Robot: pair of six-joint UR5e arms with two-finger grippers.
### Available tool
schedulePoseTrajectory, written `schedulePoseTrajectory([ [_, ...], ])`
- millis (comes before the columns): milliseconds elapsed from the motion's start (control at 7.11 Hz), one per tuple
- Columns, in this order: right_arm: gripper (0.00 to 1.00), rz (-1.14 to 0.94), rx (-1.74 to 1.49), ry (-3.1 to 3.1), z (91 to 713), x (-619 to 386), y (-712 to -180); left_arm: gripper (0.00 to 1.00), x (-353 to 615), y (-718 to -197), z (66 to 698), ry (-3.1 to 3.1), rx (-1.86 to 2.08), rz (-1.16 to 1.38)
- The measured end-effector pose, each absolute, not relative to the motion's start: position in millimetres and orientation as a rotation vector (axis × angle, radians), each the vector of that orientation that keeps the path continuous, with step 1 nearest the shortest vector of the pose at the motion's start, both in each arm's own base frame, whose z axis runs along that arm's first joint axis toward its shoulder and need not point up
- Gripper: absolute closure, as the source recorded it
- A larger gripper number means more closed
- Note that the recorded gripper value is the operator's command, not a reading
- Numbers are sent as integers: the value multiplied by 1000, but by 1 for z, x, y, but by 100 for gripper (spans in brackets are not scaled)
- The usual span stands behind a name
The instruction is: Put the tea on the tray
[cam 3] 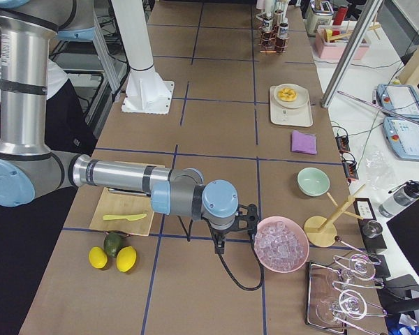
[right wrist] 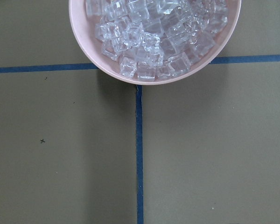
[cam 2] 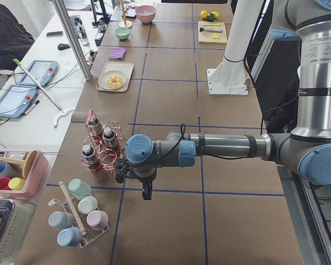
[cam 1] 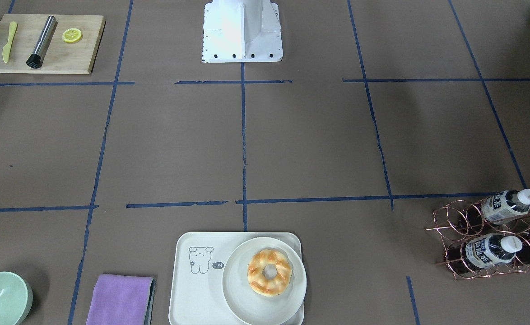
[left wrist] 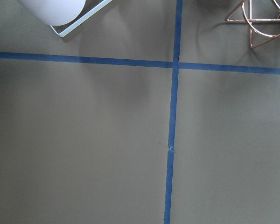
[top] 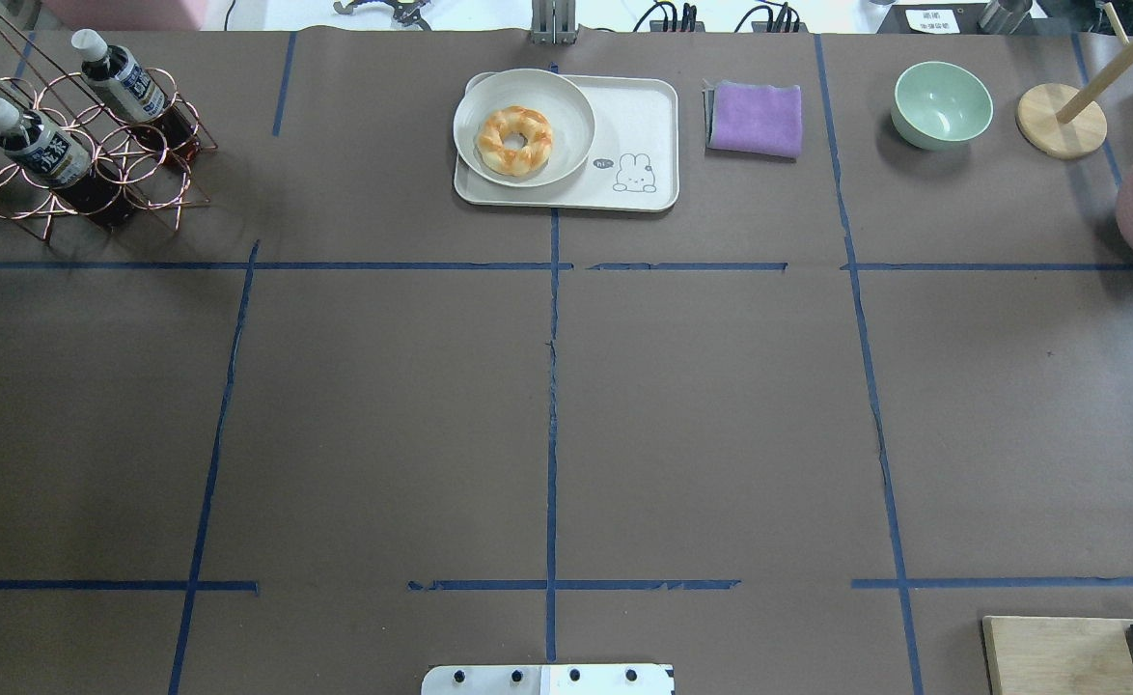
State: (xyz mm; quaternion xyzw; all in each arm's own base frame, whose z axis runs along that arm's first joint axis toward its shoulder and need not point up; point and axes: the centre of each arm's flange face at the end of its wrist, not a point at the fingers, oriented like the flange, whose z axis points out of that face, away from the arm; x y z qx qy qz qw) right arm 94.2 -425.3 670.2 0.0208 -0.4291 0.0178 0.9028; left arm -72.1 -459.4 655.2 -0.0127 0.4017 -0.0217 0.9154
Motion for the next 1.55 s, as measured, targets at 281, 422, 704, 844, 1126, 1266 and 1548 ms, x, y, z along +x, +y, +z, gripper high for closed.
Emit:
schedulePoseTrajectory([
  [281,0,45,60,-901,665,100,-428,0,-72,-459,656,828,-27,-46],
  [422,0,48,61,-903,665,101,-427,0,-72,-459,656,828,-27,-46],
  [704,0,51,59,-902,667,101,-424,0,-72,-461,653,828,-21,-44],
  [844,0,51,59,-899,667,102,-424,0,-72,-461,653,828,-20,-42],
  [1126,0,50,60,-896,667,102,-425,0,-72,-460,654,828,-19,-38],
  [1266,0,50,61,-896,667,102,-425,0,-72,-460,654,828,-19,-38],
  [1548,0,49,62,-897,666,102,-425,0,-72,-460,654,827,-19,-37],
])
